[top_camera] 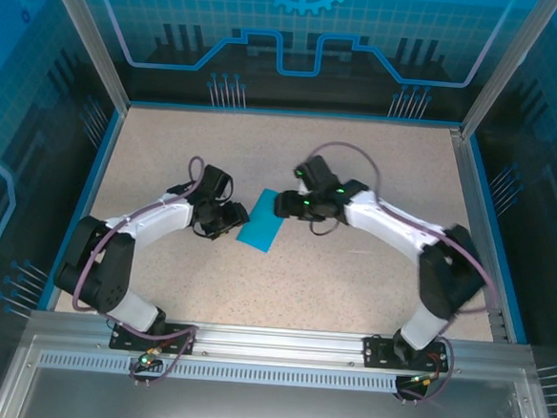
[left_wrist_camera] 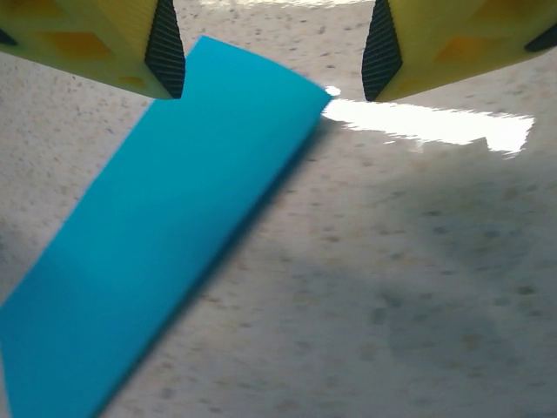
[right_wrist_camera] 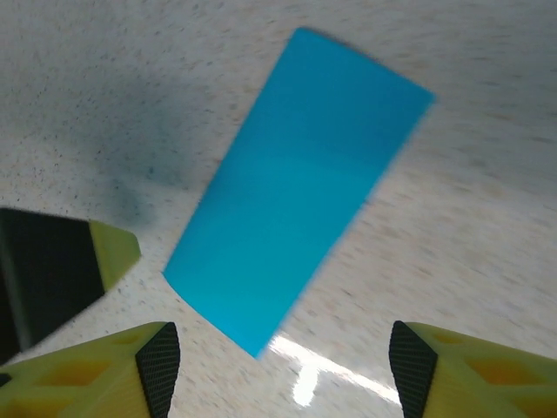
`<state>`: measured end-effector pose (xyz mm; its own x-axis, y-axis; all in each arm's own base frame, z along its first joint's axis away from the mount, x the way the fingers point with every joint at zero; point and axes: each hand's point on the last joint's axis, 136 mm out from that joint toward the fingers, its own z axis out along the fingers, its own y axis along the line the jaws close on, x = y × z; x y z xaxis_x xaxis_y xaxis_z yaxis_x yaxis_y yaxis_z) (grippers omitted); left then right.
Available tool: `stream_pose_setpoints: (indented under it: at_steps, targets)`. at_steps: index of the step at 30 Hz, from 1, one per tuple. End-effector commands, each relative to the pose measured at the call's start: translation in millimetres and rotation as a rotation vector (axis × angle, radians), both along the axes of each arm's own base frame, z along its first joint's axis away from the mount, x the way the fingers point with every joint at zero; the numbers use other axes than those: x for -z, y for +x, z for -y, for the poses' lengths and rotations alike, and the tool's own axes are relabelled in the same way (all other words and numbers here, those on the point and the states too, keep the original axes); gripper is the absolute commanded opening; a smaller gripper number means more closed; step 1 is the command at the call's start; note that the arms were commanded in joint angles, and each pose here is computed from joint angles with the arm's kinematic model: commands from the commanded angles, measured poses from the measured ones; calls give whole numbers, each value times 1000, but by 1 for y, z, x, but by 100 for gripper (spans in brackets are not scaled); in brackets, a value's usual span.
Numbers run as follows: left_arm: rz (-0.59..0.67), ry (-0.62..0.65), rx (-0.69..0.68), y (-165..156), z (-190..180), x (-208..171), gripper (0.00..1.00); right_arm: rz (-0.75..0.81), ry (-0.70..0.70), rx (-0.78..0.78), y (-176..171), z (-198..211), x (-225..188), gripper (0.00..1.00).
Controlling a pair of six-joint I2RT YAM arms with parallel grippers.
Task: Fold a paper plane with a square sheet of paper (pick it up from the middle)
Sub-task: Move the paper to the center of the table.
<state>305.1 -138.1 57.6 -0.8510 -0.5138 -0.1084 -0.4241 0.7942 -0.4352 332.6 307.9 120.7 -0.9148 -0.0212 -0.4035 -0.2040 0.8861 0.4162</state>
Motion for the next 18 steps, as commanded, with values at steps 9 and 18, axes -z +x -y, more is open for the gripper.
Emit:
stream_pose_setpoints:
  at_steps: [9,18]
  targets:
    - [41,-33,-130,-11,-40,-9,78,-93,-9,-100,25,-85,61,66]
    - [68,-52,-102,-8,-37,-5,99,-141,-116,-265,8,-81,101,66]
